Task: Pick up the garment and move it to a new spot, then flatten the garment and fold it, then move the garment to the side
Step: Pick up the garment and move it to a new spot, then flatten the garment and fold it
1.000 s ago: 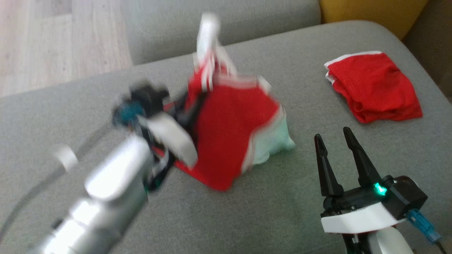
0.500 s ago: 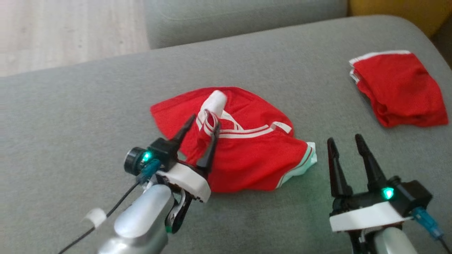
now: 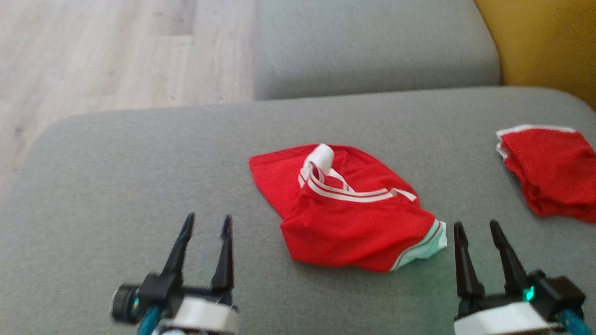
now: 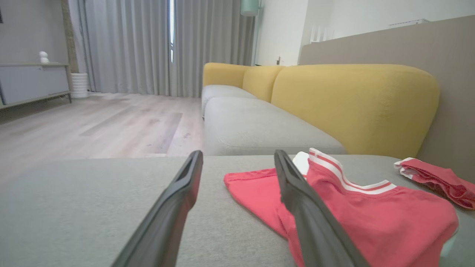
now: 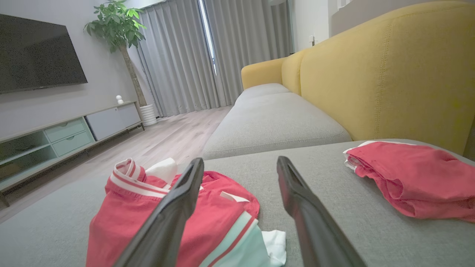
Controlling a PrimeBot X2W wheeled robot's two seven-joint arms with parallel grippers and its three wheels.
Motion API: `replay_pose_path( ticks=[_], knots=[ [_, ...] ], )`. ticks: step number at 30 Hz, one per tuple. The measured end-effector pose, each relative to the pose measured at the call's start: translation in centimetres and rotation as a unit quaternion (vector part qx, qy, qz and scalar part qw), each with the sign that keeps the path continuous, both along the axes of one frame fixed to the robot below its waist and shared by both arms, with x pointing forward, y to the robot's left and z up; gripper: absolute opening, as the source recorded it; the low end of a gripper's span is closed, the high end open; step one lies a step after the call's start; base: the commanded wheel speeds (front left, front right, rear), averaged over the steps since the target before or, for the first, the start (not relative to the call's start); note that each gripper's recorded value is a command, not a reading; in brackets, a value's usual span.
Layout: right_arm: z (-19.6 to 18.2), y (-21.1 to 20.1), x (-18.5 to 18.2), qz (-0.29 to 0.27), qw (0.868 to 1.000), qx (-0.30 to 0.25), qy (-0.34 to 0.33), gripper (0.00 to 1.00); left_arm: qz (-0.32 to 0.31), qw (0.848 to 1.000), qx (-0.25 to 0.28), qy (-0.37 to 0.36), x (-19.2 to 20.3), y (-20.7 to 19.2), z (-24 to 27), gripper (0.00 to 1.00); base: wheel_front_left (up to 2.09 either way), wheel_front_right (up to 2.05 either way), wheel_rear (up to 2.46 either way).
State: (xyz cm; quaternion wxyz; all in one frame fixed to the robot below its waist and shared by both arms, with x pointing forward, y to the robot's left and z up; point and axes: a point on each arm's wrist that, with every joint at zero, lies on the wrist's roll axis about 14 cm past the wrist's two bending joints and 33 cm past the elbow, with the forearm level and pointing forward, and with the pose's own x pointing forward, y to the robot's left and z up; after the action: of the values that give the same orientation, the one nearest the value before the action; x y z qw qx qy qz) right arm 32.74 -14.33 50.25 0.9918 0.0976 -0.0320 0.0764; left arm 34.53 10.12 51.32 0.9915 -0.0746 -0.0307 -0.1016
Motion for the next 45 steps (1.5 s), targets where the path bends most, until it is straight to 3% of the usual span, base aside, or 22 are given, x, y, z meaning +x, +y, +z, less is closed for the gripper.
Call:
replay_pose_path(
  ticks=[7, 12, 45],
  knots=[
    [-0.5, -0.2, -1.8, 0.0, 1.0, -0.009, 0.005, 1.0, 0.091, 0.996, 0.013, -0.013, -4.9, 4.7, 0.0, 1.0, 0.0, 0.0, 0.0],
    [-1.1, -0.1, -2.7, 0.004, 1.0, -0.008, 0.014, 1.0, 0.095, 0.995, 0.025, 0.01, -7.6, 4.9, -1.9, 1.0, 0.0, 0.0, 0.0],
    [-1.6, 0.4, -2.3, 0.015, 0.999, -0.035, 0.021, 1.0, 0.095, 0.995, 0.032, -0.002, -7.5, 4.9, -1.3, 1.0, 0.0, 0.0, 0.0]
  ],
)
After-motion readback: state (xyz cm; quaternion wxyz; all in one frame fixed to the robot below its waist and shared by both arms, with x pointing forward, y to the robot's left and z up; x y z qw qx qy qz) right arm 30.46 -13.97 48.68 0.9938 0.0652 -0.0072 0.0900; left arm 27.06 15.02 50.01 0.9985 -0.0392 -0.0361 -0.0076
